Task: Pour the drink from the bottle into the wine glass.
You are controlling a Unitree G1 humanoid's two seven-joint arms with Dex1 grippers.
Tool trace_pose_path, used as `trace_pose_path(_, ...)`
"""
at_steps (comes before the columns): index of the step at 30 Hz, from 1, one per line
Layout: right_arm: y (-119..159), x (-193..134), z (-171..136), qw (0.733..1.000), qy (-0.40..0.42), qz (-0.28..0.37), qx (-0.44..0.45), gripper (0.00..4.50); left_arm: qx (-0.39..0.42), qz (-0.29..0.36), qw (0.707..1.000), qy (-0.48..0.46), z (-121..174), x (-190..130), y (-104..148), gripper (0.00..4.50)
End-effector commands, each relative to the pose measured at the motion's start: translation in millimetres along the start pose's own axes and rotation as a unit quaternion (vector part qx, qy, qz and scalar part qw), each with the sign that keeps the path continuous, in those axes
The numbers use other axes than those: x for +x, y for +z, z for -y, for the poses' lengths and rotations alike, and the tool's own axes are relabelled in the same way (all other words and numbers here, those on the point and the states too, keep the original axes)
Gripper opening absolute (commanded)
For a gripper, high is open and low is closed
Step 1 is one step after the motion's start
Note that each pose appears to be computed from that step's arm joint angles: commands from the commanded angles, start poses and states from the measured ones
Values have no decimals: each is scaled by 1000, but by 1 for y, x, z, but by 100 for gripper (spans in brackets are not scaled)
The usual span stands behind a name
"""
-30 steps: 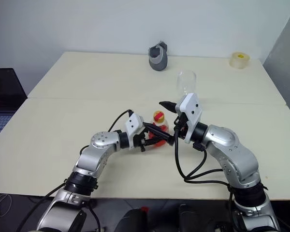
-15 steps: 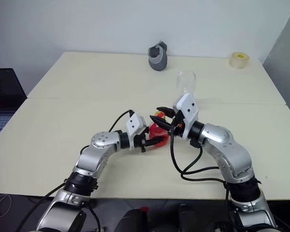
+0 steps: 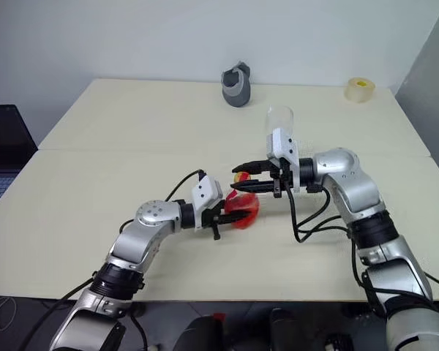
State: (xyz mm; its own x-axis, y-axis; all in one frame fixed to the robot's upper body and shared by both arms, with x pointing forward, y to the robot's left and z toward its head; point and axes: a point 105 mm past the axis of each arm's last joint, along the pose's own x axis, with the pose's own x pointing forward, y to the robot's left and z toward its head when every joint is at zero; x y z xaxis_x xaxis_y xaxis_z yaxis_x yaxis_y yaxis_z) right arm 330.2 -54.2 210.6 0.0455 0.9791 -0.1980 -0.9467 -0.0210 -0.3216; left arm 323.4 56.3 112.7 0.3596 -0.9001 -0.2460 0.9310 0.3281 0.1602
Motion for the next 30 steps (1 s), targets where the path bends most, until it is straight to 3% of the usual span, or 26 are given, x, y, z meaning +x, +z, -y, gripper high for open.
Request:
trace_pose_path(1,0,-16,7,999,-6,-32,7,127,44,67,995,-67,26,2,37,90)
trace_pose_path(2,6,-16,4,1000,-14,-13,12,127,38,71,995,-56,24,2,37,90)
trace_pose_path(10,35,-36,-24,981,-174,77,46,410,9,100,995,13,9,7,43,85)
trace_pose_path(20,36,-25,-45,904,-410,97,72,411,15,96,995,-28,22,25,44,77)
trace_pose_path(25,34,-22,-45,893,-430,100,83,411,30,83,995,-53,22,27,42,77)
trace_pose_path(30,28,-23,-50,900,-416,89,97,411,42,72,995,-49,13,23,36,76)
